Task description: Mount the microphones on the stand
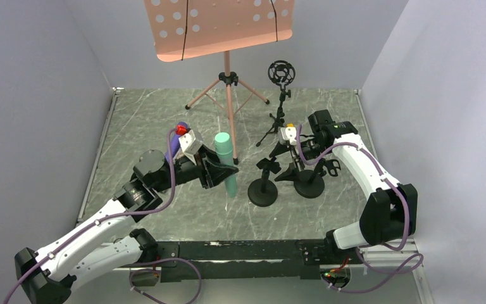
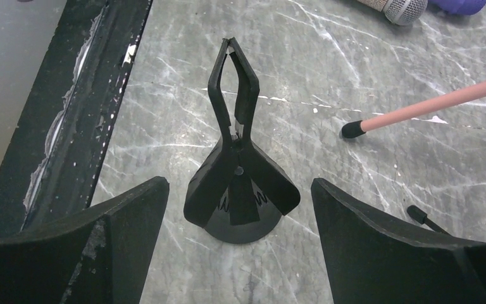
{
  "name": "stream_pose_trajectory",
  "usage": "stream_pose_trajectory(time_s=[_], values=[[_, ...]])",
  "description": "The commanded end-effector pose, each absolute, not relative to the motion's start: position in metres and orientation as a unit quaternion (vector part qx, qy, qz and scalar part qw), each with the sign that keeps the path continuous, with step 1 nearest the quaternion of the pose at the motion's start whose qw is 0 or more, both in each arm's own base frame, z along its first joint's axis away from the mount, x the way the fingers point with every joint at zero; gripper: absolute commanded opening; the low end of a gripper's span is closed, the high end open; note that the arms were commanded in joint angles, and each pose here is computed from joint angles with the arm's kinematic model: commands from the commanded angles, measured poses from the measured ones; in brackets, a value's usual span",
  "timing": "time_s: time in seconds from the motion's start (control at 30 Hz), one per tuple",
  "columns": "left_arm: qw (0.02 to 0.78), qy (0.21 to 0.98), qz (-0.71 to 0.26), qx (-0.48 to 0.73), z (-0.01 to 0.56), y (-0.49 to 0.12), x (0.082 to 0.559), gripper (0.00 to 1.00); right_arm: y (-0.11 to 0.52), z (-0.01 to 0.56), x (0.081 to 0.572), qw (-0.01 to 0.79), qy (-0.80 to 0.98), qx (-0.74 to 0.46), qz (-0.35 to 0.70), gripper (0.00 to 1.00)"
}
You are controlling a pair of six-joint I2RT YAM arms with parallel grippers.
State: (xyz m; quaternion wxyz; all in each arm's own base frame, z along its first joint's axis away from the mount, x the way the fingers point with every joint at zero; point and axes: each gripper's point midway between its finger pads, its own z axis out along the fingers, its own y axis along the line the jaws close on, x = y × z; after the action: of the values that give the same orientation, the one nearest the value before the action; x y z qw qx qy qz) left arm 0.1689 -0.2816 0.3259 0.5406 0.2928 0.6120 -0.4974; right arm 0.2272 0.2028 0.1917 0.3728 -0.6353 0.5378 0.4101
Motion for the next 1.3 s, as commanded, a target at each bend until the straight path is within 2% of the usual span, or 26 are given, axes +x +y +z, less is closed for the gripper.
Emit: stream_pose_trajectory(time_s=[0.0,0.3,0.47,0.67,0.97,1.27], values=[[0.573,0.563,-0.516,0.297,0.365,-0.282,0.164,0.0,0.209,0.202,0.231,0.398,0.517,-0.634,0.416,0.86],[0.579,0.56,-0.507,0.308,0.365,-0.29,0.173,0.0,0.21,0.209,0.229,0.399,0.509,-0.634,0.424,0.73],[0.576,0.56,-0.503,0.319,0.367,-0.299,0.18,0.0,0.21,0.209,0.226,0.394,0.507,-0.636,0.429,0.6],[0.579,0.565,-0.48,0.339,0.369,-0.311,0.193,0.0,0.21,0.208,0.225,0.388,0.507,-0.637,0.431,0.4],[0.581,0.565,-0.444,0.383,0.368,-0.339,0.214,0.0,0.21,0.209,0.223,0.388,0.507,-0.635,0.435,0.34],[0.548,0.574,-0.439,0.422,0.351,-0.371,0.219,0.0,0.21,0.209,0.222,0.384,0.507,-0.634,0.44,0.32]])
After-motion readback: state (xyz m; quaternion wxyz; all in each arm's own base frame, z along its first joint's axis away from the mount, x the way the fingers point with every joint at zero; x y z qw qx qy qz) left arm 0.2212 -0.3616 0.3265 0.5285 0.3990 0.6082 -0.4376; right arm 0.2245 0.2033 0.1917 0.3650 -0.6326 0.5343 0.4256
